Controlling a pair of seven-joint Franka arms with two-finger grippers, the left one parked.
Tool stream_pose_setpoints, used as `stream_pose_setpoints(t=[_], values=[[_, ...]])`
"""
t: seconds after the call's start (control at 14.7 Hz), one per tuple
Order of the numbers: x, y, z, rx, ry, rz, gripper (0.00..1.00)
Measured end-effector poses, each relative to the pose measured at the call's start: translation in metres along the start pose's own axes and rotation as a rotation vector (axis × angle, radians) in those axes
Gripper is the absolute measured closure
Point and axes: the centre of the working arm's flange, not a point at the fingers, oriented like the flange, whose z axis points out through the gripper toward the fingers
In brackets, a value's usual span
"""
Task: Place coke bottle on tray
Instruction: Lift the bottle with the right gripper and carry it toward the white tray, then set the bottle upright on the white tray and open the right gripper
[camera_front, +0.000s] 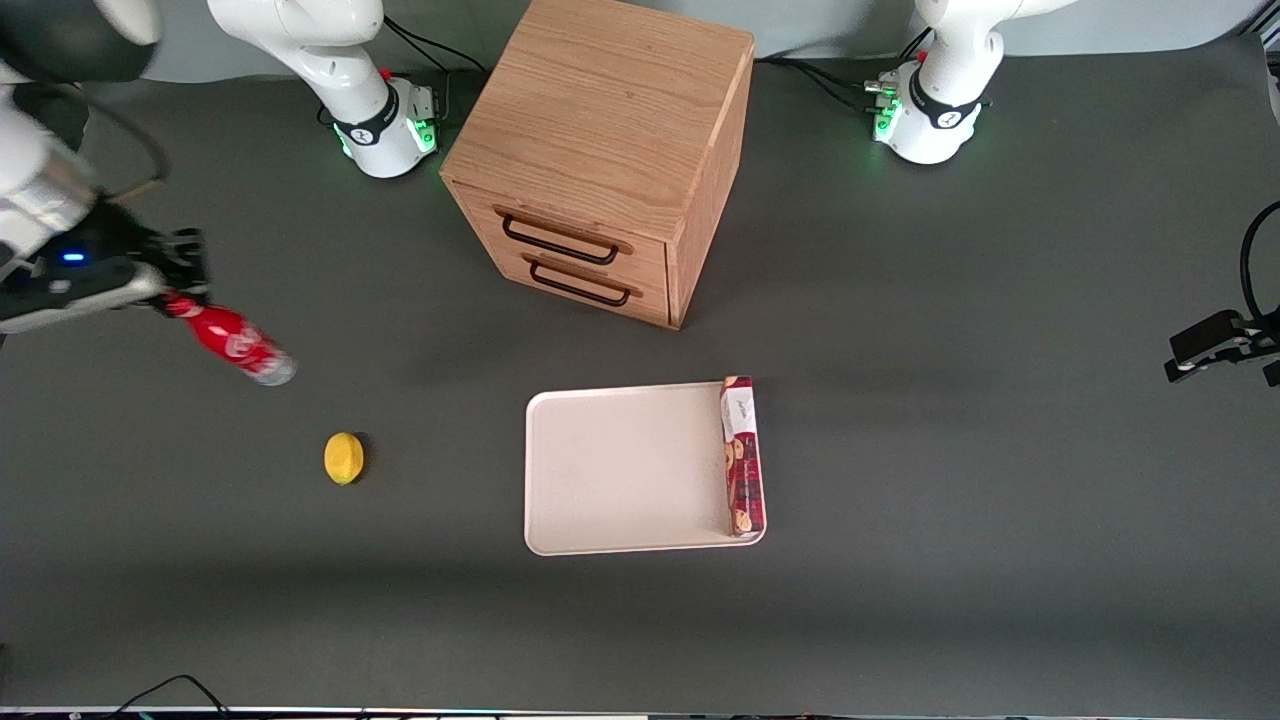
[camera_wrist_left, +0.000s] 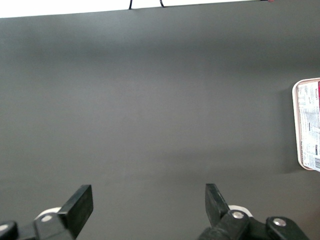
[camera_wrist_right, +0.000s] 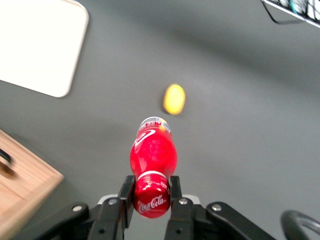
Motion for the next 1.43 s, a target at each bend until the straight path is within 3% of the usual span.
stream_pose_setpoints(t=[0.14, 0.2, 0.34, 0.68, 0.89, 1.16, 1.23, 1.3, 1.43], values=[[0.039, -0.066, 0.012, 0.049, 0.0, -0.006, 0.68], [0.056, -0.091, 0.028, 0.079, -0.019, 0.012, 0.68], [0.088, -0.126, 0.072, 0.08, -0.046, 0.045, 0.68], [0.137, -0.176, 0.182, 0.146, -0.02, 0.122, 0.68], [0.142, -0.19, 0.215, 0.114, -0.039, 0.197, 0.68], [0.147, -0.211, 0.263, 0.11, -0.062, 0.308, 0.68], [0.15, -0.214, 0.26, 0.111, -0.049, 0.32, 0.68], [0.15, -0.216, 0.261, 0.109, -0.049, 0.324, 0.64], [0.15, -0.22, 0.265, 0.11, -0.051, 0.322, 0.44]])
